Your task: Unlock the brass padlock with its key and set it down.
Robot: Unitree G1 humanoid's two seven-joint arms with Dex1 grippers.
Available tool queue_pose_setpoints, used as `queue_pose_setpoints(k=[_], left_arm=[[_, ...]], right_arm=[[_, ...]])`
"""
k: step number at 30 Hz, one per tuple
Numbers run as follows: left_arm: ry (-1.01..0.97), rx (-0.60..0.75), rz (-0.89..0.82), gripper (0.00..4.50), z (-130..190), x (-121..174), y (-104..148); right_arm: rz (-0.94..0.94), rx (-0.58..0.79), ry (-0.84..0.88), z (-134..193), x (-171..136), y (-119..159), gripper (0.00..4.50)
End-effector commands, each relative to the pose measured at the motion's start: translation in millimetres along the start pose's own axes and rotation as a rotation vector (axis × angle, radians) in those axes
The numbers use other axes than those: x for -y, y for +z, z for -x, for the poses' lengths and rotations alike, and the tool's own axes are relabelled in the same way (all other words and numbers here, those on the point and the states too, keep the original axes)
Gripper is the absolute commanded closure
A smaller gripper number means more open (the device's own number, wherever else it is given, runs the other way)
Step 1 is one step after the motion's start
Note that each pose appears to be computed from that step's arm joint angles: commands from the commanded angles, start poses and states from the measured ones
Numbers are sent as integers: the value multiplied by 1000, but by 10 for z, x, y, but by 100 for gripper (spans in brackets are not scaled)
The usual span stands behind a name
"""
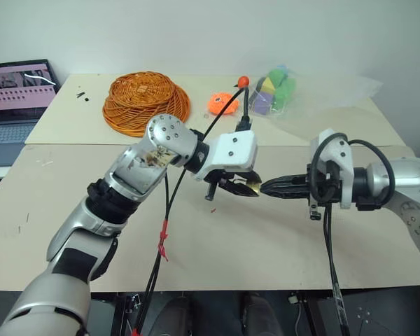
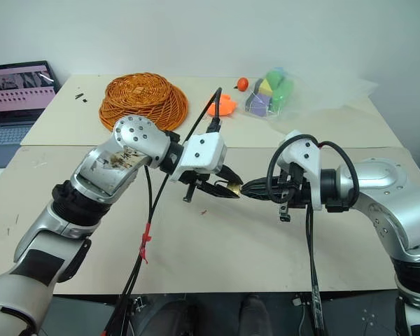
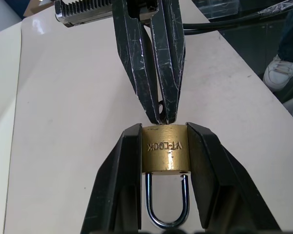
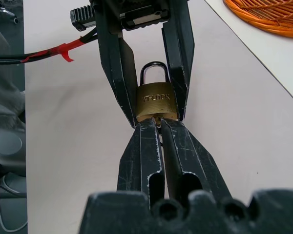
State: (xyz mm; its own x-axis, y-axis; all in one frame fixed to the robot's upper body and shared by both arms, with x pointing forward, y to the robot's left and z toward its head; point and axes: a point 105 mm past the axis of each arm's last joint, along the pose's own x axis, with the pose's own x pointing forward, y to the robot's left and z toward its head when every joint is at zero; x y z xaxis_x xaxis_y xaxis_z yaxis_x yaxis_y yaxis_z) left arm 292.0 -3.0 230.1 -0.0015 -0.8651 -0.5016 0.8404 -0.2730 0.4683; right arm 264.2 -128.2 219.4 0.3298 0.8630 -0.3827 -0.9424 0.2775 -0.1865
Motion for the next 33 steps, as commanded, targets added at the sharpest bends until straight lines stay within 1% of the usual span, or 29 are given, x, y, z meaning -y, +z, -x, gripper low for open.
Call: queue_pose_setpoints(k=[1, 3, 7, 9, 13, 14, 19, 23, 25, 26, 27, 28, 29, 32, 33], left_arm=[[94, 37, -119, 364, 133, -122, 216], [97, 36, -110, 364, 132, -126, 200], [86, 56, 37, 364, 121, -120, 153], [68, 80, 156, 364, 109, -99, 140], [6, 138, 423, 364, 106, -46, 161], [1, 144, 464, 364, 110, -46, 163], [9, 158, 582, 364, 128, -82, 161], [8, 169, 617, 364, 136, -86, 192], [8, 169, 623, 364, 137, -85, 198], [9, 170, 626, 364, 138, -85, 201], [10, 170, 628, 364, 136, -87, 203], [10, 170, 629, 364, 136, -88, 205], [10, 170, 631, 364, 137, -90, 207], [11, 169, 631, 364, 151, -90, 207], [11, 168, 628, 364, 159, -90, 204]], right_arm=[[-82, -22, 119, -89, -181, -99, 442], [-77, -21, 115, -89, -178, -94, 442], [77, -15, 60, -86, -105, -30, 442], [167, -17, 32, -85, -67, 2, 442], [235, 29, 17, -68, -45, 144, 442], [247, 37, 14, -58, -40, 181, 442], [272, 31, 20, -10, -40, 239, 442], [267, 22, 19, 14, -28, 243, 442], [261, 19, 21, 17, -27, 245, 376], [258, 18, 24, 18, -29, 246, 350], [257, 17, 25, 20, -28, 247, 313], [256, 15, 24, 22, -25, 248, 287], [256, 12, 22, 25, -18, 249, 247], [248, -12, 14, 56, 0, 228, 151], [244, -26, 13, 72, 7, 211, 112]])
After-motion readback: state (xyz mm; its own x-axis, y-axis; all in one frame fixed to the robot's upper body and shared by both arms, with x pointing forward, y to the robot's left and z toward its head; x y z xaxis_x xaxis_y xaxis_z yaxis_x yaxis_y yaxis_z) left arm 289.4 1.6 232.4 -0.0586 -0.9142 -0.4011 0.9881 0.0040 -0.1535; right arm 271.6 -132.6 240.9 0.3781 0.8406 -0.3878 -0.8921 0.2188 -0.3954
